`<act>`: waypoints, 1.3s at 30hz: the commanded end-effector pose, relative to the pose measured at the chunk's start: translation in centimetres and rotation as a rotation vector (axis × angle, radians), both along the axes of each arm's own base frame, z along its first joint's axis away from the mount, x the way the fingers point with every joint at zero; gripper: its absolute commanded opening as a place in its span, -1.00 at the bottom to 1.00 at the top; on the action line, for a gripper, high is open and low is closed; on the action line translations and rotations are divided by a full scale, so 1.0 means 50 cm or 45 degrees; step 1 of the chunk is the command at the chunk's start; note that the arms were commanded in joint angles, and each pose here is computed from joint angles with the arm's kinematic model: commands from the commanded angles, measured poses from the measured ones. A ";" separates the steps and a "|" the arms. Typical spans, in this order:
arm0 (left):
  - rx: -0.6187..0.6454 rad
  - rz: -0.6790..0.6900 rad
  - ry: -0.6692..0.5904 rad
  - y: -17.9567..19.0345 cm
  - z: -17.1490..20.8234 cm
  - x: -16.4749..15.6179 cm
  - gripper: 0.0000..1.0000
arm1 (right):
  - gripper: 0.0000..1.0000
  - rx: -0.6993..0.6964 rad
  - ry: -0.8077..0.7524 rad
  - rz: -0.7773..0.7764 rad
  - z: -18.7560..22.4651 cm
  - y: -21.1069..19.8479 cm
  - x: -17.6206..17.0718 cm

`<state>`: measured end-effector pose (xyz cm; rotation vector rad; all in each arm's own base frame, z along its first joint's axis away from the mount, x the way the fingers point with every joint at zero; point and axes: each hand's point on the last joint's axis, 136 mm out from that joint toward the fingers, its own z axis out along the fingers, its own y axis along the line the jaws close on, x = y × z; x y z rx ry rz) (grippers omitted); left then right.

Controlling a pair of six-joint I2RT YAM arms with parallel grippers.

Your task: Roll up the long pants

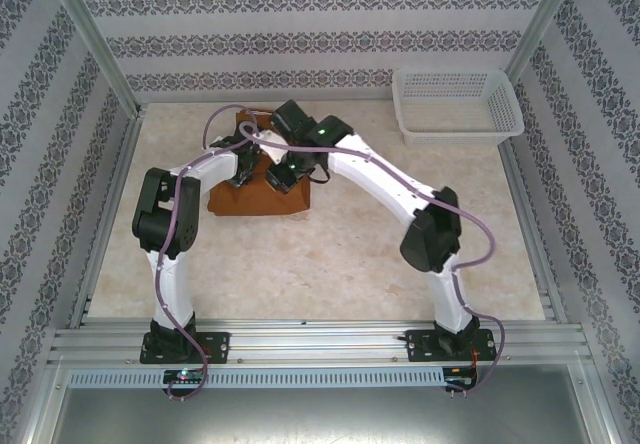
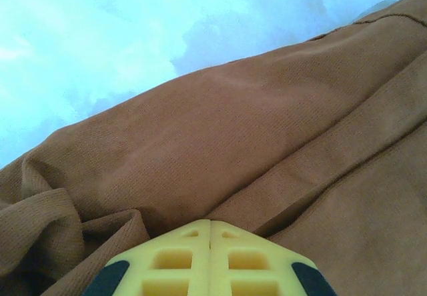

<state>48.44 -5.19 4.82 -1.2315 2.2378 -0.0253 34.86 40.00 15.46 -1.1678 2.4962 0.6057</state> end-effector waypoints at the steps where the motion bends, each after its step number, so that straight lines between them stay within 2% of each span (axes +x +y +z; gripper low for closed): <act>1: 0.056 0.009 0.068 0.023 -0.028 -0.010 -0.99 | -1.00 -0.099 0.114 -0.057 -0.136 -0.018 0.028; 8: 0.121 0.023 0.068 0.039 -0.031 -0.016 -0.99 | -1.00 -0.087 0.212 -0.202 -0.238 -0.070 0.123; 11: 0.155 0.029 0.064 0.049 -0.038 -0.020 -0.99 | -1.00 -0.097 0.262 -0.234 -0.268 -0.092 0.130; 15: 0.191 0.049 0.066 0.060 -0.049 -0.026 -0.99 | -1.00 -0.059 0.279 -0.233 -0.254 -0.091 0.116; 16: 0.195 0.052 0.067 0.061 -0.048 -0.026 -0.99 | -0.93 -0.034 0.264 -0.221 -0.229 -0.084 0.109; 17: 0.197 0.054 0.063 0.063 -0.044 -0.024 -0.99 | -0.66 -0.016 0.243 -0.200 -0.205 -0.076 0.099; 18: 0.199 0.051 0.060 0.062 -0.036 -0.021 -0.99 | -0.26 -0.007 0.204 -0.174 -0.177 -0.069 0.088; 19: 0.196 0.047 0.047 0.062 -0.022 -0.015 -0.98 | 0.03 -0.004 0.150 -0.137 -0.145 -0.061 0.075; 20: 0.198 0.042 0.029 0.061 -0.006 -0.008 -0.94 | 0.21 -0.017 0.088 -0.101 -0.120 -0.057 0.062; 21: 0.199 0.037 0.000 0.061 0.016 0.001 -0.86 | 0.33 -0.042 0.013 -0.062 -0.096 -0.053 0.048; 23: 0.210 0.031 -0.063 0.064 0.064 0.020 -0.61 | 0.41 -0.086 -0.118 0.027 -0.062 -0.044 0.014; 24: 0.211 0.033 -0.090 0.066 0.090 0.028 -0.40 | 0.43 -0.127 -0.202 0.076 -0.053 -0.041 0.000; 25: 0.208 0.035 -0.113 0.072 0.114 0.037 -0.09 | 0.49 -0.184 -0.283 0.133 -0.057 -0.039 -0.018; 27: 0.202 0.034 -0.145 0.080 0.155 0.048 0.60 | 0.59 -0.305 -0.448 0.200 -0.070 -0.042 -0.030; 28: 0.200 0.034 -0.165 0.085 0.176 0.052 0.86 | 0.61 -0.367 -0.516 0.227 -0.082 -0.045 -0.033; 29: 0.200 0.028 -0.180 0.087 0.190 0.053 0.99 | 0.62 -0.406 -0.555 0.253 -0.093 -0.045 -0.035; 34: 0.184 0.049 -0.224 0.109 0.233 0.032 1.00 | 0.76 -0.644 -0.853 0.398 -0.178 -0.039 -0.025; 39: 0.167 0.056 -0.215 0.119 0.227 0.008 1.00 | 0.77 -0.732 -0.976 0.427 -0.237 -0.034 0.007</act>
